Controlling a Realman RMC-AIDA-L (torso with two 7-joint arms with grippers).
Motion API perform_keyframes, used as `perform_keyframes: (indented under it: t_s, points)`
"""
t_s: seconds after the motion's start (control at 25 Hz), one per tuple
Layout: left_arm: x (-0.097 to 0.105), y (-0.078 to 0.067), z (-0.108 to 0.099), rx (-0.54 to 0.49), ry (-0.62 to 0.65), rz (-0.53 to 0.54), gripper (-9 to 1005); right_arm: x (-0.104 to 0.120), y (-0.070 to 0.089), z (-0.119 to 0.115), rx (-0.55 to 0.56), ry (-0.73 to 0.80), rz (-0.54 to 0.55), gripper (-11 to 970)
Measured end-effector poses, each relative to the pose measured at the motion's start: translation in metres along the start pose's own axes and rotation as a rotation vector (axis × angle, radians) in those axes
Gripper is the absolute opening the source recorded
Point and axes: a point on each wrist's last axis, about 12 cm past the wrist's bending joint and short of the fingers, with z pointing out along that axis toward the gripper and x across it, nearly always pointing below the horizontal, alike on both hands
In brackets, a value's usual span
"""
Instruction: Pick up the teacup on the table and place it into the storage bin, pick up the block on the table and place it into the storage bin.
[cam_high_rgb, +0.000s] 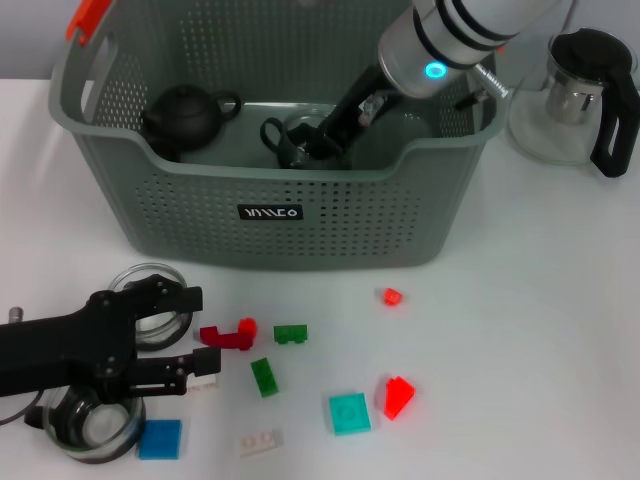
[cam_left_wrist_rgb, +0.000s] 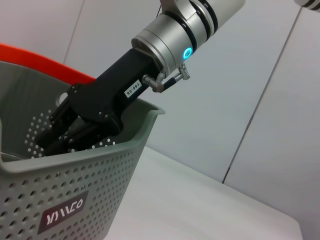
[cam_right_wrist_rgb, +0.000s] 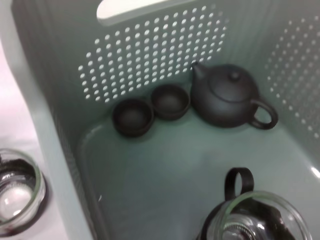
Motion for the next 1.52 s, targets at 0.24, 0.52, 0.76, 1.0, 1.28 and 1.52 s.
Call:
perform_keyframes:
  t_s: [0.24,0.52,0.76,1.0,1.28,1.52]
  points:
    - [0.001,-0.001,-0.002,-0.009,-0.006,-0.001,873,-0.007,-0.015,-0.043,0.017,-0.211,0.061,363]
    - [0.0,0.0,-0.003,-0.015,-0.014,-0.001,872,0.051,-0.016,-0.146,-0.137,-0.85,0.051,640]
    - [-0.003,0.003,0.0,-0.016,-0.012,0.01,872,0.177,0.005,-0.162,-0.276,-1.249,-0.016,637]
    - [-0.006,0.004,0.001,-0.016,-0.009,0.016,873,0.266,0.038,-0.147,-0.287,-1.148,-0.026,634]
    - [-0.013,0.004,-0.011,-0.026,-0.037,0.039,873,0.329,0.057,-0.116,-0.265,-0.865,0.129,624]
    - [-0.039,0.006,-0.047,-0.114,0.036,-0.062,862,0.338,0.058,-0.103,-0.29,-0.77,0.177,621]
